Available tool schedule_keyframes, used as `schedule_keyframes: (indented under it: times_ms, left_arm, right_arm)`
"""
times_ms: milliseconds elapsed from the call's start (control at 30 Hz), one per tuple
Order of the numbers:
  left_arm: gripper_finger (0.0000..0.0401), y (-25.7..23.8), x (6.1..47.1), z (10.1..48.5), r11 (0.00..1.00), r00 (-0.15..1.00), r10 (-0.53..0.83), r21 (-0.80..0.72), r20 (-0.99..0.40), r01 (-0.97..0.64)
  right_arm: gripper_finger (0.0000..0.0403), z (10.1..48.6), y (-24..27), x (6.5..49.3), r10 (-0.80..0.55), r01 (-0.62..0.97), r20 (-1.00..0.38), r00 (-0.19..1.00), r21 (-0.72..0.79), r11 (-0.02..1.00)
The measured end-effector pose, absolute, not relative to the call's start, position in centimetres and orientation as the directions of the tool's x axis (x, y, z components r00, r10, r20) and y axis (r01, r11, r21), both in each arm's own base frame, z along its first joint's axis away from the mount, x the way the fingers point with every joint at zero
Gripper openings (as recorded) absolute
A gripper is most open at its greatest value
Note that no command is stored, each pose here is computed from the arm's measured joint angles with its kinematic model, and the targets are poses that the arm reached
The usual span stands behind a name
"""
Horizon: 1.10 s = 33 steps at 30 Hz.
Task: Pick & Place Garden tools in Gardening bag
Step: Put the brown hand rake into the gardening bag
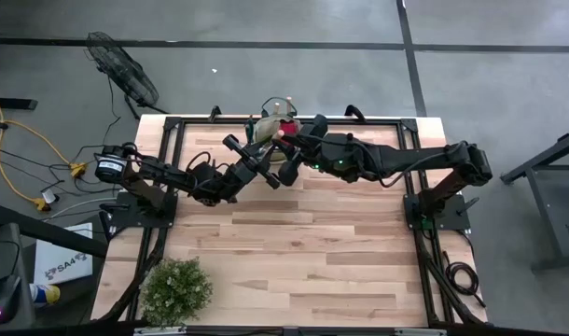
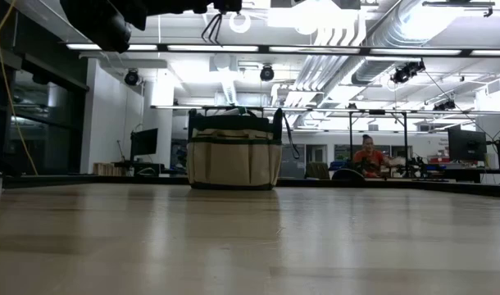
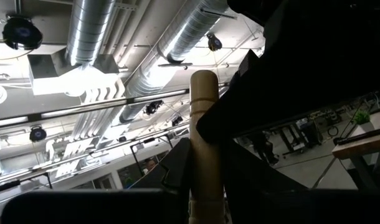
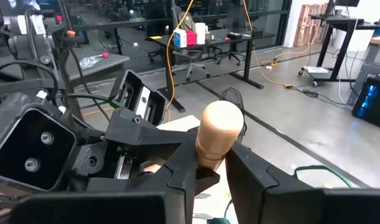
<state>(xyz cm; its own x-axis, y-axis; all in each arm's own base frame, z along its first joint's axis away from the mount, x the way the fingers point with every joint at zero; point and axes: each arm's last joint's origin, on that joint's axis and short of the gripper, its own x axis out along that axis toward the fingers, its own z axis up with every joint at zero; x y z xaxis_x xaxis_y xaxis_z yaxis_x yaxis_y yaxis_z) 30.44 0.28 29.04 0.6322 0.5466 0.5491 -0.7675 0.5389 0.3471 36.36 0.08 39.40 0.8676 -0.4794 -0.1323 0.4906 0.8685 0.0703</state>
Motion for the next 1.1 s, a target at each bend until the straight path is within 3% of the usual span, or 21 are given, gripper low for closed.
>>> schedule_keyframes:
  times_ms: [467,1100]
  left_arm:
    - [0.0060,0.26,30.41,29.10,0.553,0.632,0.544,0.331,0.552,-0.764]
    - [0.0060,0.17,30.52,28.97,0.581,0.650,0.519,0.328,0.555,-0.744]
  right_arm:
    - [0.0086,39.62,0.17,36.41,-0.431,0.438,-0.118,0.895,0.039,0.898]
    - [0.0076,40.07,0.11,36.51,-0.380,0.381,-0.078,0.922,0.000,0.925]
